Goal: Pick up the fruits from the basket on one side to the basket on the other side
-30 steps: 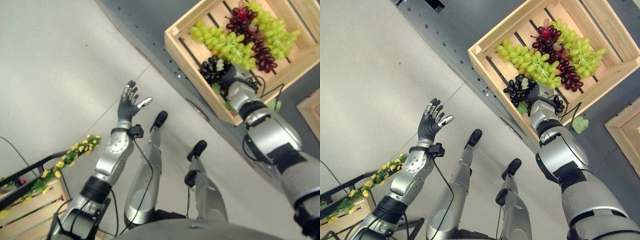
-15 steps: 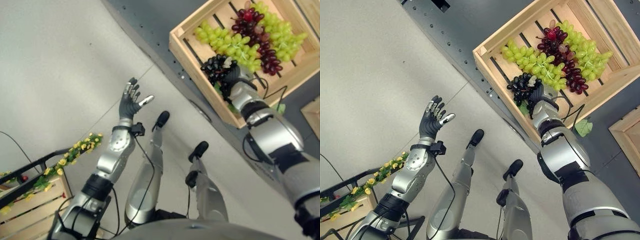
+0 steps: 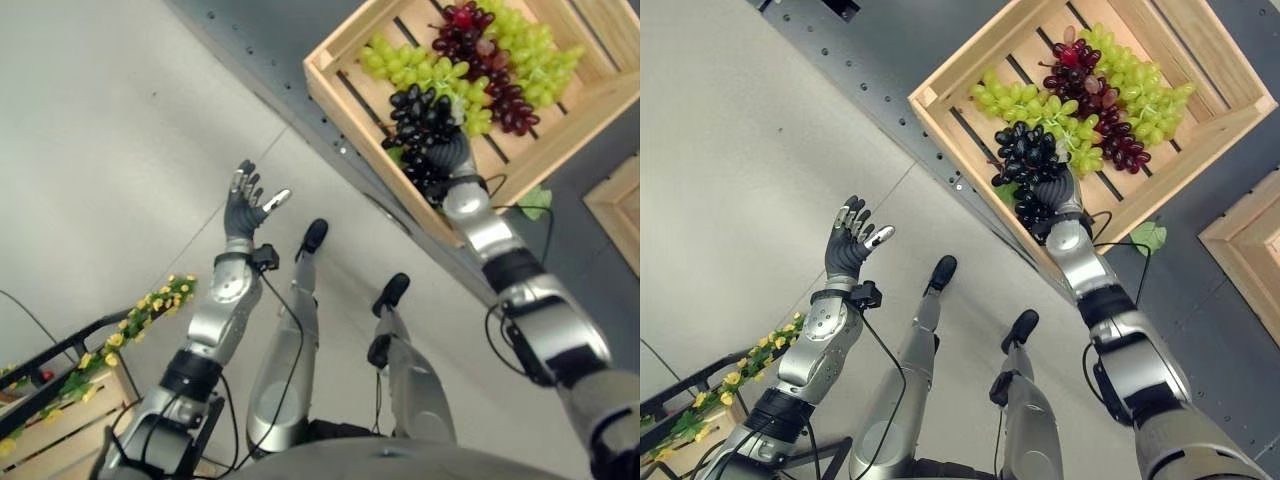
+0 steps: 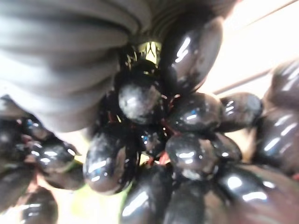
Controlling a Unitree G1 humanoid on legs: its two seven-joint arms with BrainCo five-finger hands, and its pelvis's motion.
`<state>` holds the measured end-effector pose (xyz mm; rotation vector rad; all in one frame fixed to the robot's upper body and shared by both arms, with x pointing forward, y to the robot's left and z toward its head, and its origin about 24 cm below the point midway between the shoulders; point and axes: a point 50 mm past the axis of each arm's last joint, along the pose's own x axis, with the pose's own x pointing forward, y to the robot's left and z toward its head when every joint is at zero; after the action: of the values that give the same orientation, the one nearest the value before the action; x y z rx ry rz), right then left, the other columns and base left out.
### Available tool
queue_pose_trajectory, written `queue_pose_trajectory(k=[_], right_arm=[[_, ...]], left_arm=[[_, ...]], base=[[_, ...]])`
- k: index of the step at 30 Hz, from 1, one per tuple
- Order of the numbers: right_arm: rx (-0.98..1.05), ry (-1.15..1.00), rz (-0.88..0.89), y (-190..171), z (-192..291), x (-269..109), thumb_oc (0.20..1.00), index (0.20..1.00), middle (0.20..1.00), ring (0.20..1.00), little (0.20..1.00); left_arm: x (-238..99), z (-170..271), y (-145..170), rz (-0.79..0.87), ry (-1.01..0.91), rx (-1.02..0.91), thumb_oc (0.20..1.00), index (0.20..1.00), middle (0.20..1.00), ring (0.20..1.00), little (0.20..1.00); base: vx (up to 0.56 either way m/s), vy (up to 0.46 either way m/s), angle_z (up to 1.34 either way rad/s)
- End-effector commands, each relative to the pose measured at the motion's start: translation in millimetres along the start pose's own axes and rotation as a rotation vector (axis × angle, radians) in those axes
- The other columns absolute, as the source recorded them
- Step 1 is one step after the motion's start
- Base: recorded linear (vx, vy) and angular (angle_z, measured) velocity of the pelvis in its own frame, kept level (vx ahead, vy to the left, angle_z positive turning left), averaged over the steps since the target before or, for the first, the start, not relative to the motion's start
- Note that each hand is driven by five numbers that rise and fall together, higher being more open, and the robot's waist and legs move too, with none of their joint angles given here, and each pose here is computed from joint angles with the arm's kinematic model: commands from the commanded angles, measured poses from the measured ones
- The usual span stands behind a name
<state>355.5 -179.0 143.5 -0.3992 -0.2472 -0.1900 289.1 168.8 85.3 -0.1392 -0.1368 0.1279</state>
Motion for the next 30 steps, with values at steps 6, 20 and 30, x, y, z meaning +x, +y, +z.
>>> queue_pose_trajectory(k=[6, 20, 30], right_arm=[[0.15, -0.188, 0.019, -21.0, 25.5, -19.1, 0.2, 0.2, 0.2, 0.2, 0.2], [0.302, -0.318, 0.148, -47.6, 52.4, -32.8, 0.2, 0.2, 0.2, 0.2, 0.2], [0.313, -0.361, 0.353, -24.8, 77.5, -22.7, 0.2, 0.2, 0.2, 0.2, 0.2]], left_arm=[[-8.2, 8.4, 22.0, 0.053, -0.049, 0.042, 1.0, 1.0, 1.0, 1.0, 1.0], [-4.2, 18.5, 35.9, -0.06, -0.061, 0.24, 1.0, 1.0, 1.0, 1.0, 1.0], [13.3, 50.0, 19.8, -0.188, -0.186, 0.341, 1.0, 1.0, 1.0, 1.0, 1.0]], base=[[-0.02, 0.014, -0.1], [0.0, 0.007, -0.05], [0.01, 0.004, -0.02]])
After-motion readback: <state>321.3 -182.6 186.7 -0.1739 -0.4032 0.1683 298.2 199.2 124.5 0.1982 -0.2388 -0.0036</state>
